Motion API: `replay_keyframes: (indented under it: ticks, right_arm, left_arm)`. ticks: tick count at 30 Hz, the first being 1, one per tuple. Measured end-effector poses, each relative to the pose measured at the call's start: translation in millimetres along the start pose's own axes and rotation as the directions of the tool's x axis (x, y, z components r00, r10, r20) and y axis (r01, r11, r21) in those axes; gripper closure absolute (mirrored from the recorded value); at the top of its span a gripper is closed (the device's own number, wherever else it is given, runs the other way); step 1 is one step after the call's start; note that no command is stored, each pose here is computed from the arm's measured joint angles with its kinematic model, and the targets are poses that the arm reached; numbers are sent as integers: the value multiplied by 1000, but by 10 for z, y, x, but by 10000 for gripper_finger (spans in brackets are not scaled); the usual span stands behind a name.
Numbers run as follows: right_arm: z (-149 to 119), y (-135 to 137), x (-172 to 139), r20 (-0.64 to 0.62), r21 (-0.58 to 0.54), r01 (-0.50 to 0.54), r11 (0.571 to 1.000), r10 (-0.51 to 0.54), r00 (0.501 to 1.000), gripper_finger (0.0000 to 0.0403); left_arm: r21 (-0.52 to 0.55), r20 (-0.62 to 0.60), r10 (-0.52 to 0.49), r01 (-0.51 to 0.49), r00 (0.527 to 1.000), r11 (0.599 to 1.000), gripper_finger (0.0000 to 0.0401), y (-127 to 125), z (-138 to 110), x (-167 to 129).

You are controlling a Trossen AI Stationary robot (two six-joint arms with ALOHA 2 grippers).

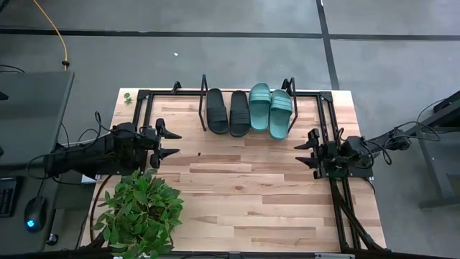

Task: Pick and place slides into the shelf
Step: Return to Home Position

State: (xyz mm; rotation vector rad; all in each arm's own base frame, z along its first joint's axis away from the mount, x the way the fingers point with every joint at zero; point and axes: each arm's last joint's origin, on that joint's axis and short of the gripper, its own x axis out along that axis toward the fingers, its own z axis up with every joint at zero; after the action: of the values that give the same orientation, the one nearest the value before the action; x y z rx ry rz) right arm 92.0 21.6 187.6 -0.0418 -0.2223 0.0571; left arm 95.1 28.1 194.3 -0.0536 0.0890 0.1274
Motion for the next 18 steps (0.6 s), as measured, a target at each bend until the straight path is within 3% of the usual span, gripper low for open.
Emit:
replay_keyframes:
  ticks: [13,18]
  right_arm:
    - [-166,15,-14,-168,-20,-21,1000,17,986,237]
    - [-167,15,-14,-170,-23,-22,999,18,985,237]
  left_arm:
    - [61,-82,-29,34,996,998,162,-7,-80,-3]
    - [76,-89,-30,37,996,996,162,-8,-87,-4]
